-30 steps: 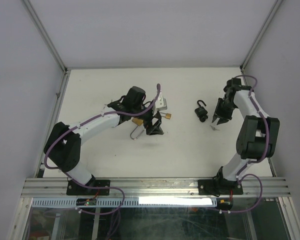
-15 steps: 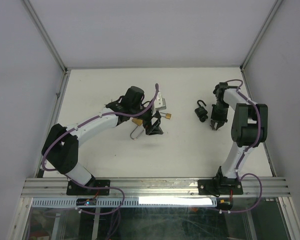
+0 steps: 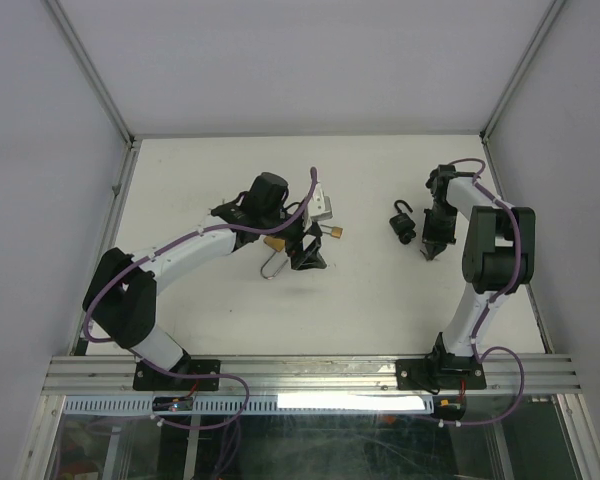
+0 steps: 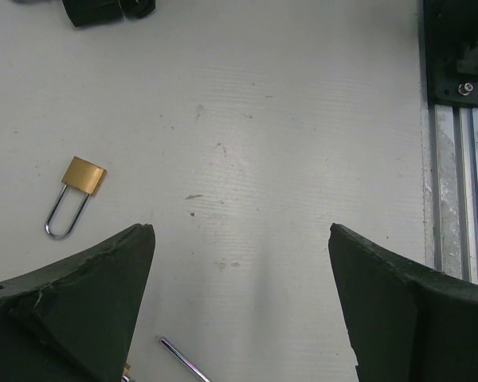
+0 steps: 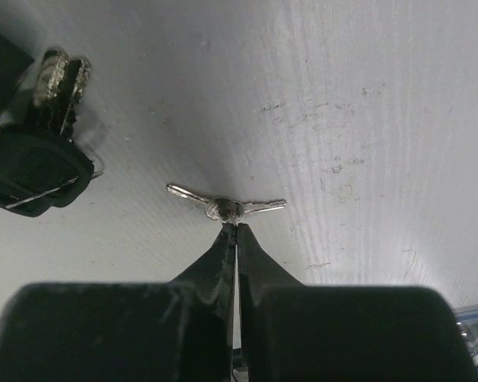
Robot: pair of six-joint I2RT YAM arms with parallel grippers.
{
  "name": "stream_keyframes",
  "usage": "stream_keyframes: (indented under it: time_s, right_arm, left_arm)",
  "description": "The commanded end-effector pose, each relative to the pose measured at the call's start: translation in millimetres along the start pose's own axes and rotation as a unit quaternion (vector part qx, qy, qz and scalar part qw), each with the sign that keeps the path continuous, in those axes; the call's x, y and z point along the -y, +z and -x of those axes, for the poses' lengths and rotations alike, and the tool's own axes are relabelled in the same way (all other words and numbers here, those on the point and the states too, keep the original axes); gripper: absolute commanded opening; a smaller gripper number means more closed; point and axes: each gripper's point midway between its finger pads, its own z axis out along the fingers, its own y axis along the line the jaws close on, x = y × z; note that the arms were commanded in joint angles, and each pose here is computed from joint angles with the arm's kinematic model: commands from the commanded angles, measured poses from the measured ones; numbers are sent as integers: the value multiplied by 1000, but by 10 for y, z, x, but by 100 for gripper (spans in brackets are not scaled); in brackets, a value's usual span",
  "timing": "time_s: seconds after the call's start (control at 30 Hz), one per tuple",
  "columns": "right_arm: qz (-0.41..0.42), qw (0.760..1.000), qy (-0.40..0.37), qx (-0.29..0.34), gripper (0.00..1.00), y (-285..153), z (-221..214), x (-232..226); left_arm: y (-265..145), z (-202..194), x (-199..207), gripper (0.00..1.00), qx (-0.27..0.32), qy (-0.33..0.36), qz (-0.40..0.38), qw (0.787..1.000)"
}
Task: Unlock with the key
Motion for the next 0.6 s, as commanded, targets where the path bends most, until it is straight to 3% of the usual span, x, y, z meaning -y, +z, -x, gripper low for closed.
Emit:
stream_keyframes:
  time_s: [0.0, 0.17, 0.3, 0.37, 0.43, 0.57]
  right_arm:
    - [34, 998, -5, 44, 0, -364, 110, -96]
    - [90, 993, -41, 59, 0, -959, -142, -352]
    - [193, 975, -100, 49, 0, -1422, -517, -764]
    - [283, 946, -148, 58, 0, -1756, -715, -1101]
    - [386, 898, -200, 58, 0, -2178, -968, -1449]
    - [472, 839, -262, 72, 0, -2739, -1306, -1821]
  left_arm:
    - [-138, 323, 90, 92, 44, 62, -1, 997]
    - [-338, 473, 320, 90, 99, 186, -13, 978]
    - [-418, 622, 403, 82, 133, 201, -12, 971]
    - [-437, 671, 426, 77, 141, 188, -14, 972]
    - [-458, 717, 442, 71, 148, 173, -13, 974]
    - [-532, 809, 475, 68, 162, 155, -5, 975]
